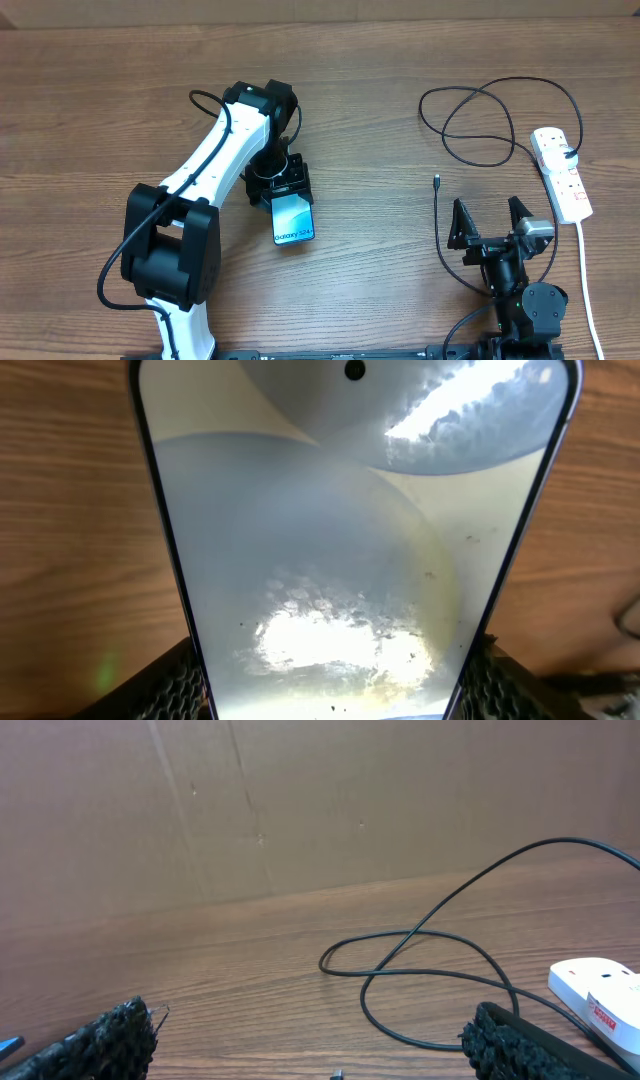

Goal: Plug charger to phone and switch on socket
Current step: 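Lift the phone with the left gripper and tilt it upright toward the right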

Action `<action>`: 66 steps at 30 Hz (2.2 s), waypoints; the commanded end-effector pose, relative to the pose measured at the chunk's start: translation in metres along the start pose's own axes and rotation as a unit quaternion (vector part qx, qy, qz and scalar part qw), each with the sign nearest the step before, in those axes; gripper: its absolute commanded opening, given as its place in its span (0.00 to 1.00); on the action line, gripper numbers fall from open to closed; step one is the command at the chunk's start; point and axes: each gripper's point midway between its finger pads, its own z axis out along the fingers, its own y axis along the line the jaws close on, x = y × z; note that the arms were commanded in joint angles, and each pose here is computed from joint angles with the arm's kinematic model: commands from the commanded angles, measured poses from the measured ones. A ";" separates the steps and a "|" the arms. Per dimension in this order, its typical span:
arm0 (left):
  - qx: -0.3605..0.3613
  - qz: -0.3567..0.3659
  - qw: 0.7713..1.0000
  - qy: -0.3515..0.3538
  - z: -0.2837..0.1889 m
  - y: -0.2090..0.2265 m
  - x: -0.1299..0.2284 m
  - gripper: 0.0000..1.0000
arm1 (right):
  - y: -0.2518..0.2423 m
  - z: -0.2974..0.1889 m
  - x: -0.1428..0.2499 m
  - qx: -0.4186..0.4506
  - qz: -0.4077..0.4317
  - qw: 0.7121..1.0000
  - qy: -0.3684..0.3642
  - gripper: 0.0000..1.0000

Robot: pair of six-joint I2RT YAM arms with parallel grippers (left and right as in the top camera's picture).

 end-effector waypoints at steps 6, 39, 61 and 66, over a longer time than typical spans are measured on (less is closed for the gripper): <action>0.100 0.011 0.994 0.044 -0.010 -0.036 0.015 0.54 | -0.001 0.000 0.001 0.003 0.003 1.000 -0.004 1.00; 0.282 0.010 0.950 0.135 -0.040 -0.094 0.043 0.50 | -0.001 0.000 0.001 0.003 0.003 1.000 -0.004 1.00; 0.382 0.009 0.904 0.191 -0.069 -0.120 0.059 0.49 | -0.001 0.000 0.001 0.003 0.003 1.000 -0.004 1.00; 0.386 0.012 0.903 0.190 -0.070 -0.121 0.059 0.49 | -0.001 0.000 0.001 0.003 0.003 1.000 -0.004 1.00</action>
